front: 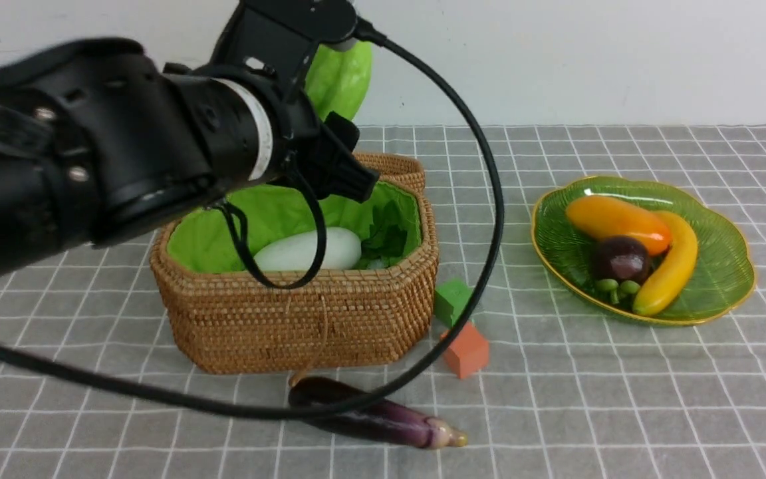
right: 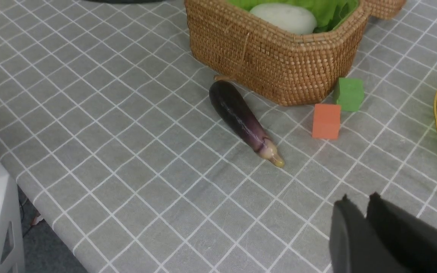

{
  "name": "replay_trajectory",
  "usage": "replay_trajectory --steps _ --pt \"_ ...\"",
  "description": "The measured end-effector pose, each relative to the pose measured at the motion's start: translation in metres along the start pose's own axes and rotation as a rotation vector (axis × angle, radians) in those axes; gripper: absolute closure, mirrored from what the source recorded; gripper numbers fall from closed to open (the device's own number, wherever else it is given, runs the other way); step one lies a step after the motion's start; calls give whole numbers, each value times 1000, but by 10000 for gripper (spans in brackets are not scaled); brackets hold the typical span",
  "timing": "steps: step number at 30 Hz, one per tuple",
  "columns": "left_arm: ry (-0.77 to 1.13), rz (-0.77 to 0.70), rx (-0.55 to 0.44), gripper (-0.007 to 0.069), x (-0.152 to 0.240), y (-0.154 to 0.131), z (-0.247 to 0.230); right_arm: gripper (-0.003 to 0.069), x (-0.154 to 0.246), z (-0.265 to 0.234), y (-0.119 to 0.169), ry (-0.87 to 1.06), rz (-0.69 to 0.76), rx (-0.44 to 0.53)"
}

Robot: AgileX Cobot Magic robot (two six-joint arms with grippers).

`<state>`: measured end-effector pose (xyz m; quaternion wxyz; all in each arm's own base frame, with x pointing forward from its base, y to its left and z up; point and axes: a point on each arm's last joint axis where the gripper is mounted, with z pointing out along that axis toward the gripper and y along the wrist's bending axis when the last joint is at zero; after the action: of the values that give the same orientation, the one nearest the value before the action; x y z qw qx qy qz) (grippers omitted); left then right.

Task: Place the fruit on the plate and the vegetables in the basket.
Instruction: Take a chayote with your left arm and place it on the basket on the left.

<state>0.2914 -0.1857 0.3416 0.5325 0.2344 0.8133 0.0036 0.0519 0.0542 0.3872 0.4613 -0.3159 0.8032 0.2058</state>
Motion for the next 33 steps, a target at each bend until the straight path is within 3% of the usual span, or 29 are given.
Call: replay_trajectory --steps 13,20,26,29,33 --pt "177 22 -36 186 38 -10 53 565 0 0 0 0 1 -1" --pt "176 31 -30 183 40 -11 56 562 0 0 0 0 1 -1" --pt "189 23 -51 -8 40 -9 54 557 0 0 0 0 1 -2" --pt "182 15 -66 -39 36 -5 47 552 0 0 0 0 1 -2" --pt "225 31 -107 -9 31 0 26 547 0 0 0 0 1 -2"
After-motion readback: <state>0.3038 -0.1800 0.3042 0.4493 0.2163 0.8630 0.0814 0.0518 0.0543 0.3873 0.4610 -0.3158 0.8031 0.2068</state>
